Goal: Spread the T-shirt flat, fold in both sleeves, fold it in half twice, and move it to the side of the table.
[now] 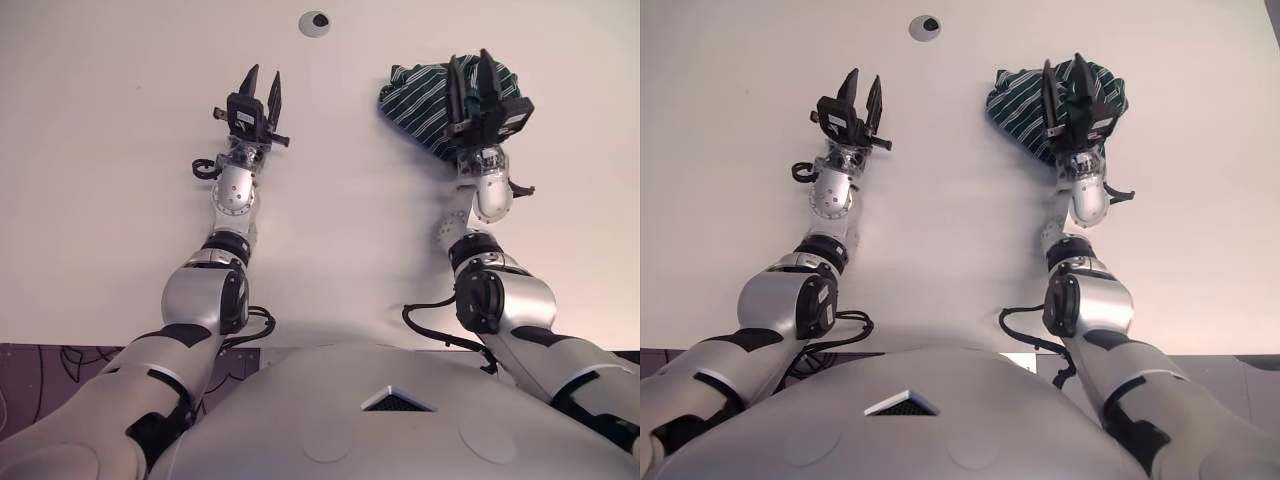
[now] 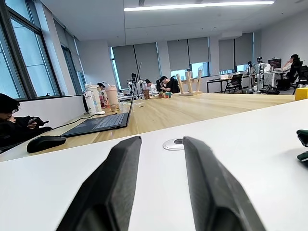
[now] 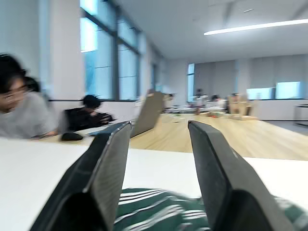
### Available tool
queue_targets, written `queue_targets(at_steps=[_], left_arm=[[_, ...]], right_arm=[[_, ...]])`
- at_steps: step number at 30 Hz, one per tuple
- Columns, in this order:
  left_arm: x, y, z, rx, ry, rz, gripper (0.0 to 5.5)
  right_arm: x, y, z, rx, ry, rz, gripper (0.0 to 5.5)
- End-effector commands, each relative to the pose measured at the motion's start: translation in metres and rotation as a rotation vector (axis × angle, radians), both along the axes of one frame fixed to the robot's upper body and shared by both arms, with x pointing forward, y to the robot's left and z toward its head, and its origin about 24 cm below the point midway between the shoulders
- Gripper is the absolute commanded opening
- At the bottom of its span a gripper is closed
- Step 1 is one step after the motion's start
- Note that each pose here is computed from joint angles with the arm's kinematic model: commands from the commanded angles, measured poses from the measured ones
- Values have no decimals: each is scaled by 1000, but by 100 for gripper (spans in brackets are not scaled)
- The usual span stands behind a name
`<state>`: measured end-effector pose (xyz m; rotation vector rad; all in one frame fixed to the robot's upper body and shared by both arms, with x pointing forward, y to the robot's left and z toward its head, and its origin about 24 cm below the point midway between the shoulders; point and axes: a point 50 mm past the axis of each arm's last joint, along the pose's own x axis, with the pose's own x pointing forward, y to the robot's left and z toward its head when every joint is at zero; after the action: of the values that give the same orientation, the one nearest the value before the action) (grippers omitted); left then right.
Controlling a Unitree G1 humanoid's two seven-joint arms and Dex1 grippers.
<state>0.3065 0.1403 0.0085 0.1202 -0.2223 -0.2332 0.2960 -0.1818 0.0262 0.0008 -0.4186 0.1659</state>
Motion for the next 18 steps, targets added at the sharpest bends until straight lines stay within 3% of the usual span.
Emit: queue_targets(at_steps=[1, 5, 9, 14, 16, 18], left_arm=[[-2, -11, -5, -7, 23, -15, 155], [-3, -20, -4, -5, 11, -35, 155], [-2, -26, -3, -3, 10, -43, 155], [-3, -27, -4, -3, 16, -47, 155], [-4, -28, -5, -19, 27, -71, 155], [-8, -31, -6, -51, 23, -149, 155]], right_arm=[[8, -43, 30, -412, -24, -145, 217], [19, -50, 10, -863, 209, -70, 217], [21, -52, -9, -1024, 381, 17, 217], [-2, -55, -36, -1127, 558, 281, 217], [-22, -39, -40, -1049, 558, 508, 217], [-48, 0, -30, -842, 475, 758, 217]])
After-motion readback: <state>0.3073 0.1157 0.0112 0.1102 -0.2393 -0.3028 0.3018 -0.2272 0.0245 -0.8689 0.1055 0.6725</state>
